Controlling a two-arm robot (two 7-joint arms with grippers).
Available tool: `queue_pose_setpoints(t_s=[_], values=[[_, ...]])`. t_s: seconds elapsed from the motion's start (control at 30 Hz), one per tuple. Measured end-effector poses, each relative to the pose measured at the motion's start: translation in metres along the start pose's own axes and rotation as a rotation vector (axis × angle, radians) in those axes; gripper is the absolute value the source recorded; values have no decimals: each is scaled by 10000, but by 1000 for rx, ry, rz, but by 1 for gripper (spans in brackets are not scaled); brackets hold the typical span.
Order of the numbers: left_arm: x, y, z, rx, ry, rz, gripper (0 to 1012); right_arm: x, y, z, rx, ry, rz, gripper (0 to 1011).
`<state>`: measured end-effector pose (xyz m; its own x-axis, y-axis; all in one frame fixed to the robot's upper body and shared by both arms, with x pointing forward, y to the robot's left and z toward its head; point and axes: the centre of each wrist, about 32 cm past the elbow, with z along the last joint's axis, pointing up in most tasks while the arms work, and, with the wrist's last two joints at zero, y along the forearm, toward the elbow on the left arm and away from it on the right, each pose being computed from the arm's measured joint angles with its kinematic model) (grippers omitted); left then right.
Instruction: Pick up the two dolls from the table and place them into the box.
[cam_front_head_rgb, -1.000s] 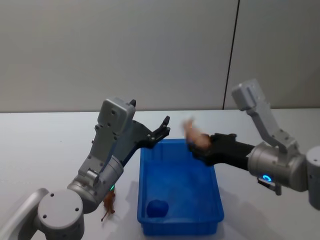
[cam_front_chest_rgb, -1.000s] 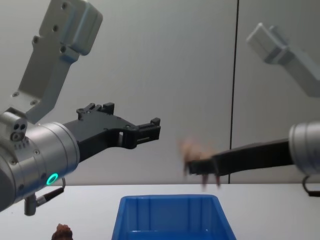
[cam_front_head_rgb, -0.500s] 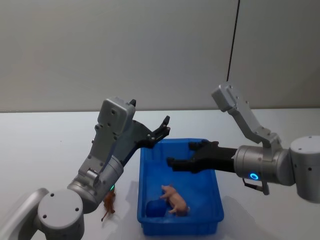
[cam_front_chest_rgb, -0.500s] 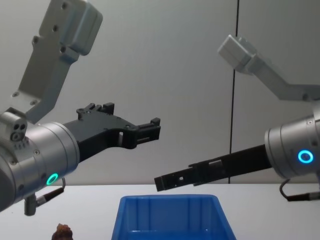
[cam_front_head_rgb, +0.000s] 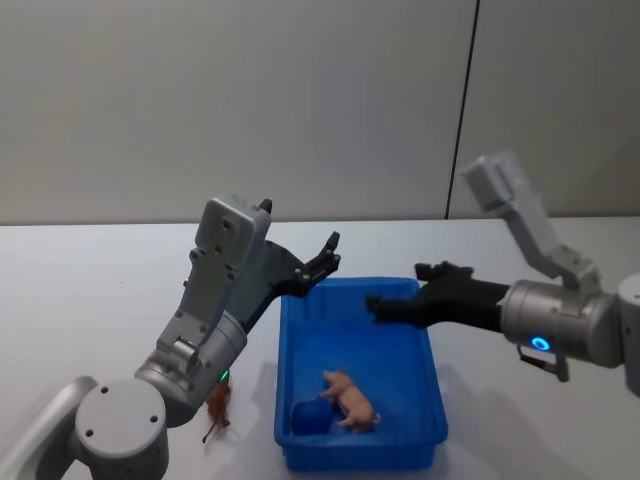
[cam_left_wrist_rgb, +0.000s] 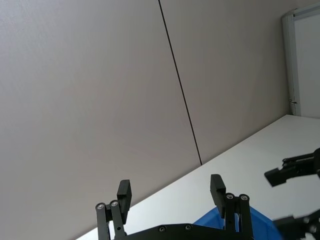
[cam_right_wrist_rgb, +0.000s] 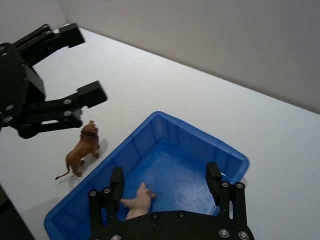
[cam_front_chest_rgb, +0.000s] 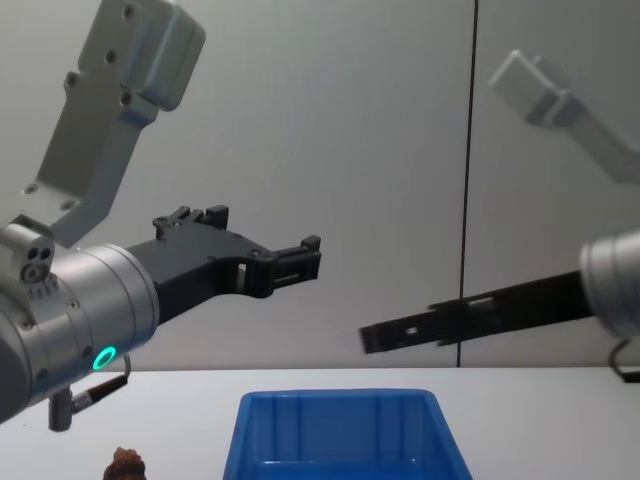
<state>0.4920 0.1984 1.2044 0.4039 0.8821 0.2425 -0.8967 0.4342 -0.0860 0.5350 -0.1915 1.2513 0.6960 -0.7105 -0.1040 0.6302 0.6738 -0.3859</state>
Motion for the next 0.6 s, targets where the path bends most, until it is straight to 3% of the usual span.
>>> queue_pose_setpoints(t_s=[0.6], values=[[0, 14, 0, 3, 9, 2, 1001, 166, -475, -233, 65, 54, -248, 1001]])
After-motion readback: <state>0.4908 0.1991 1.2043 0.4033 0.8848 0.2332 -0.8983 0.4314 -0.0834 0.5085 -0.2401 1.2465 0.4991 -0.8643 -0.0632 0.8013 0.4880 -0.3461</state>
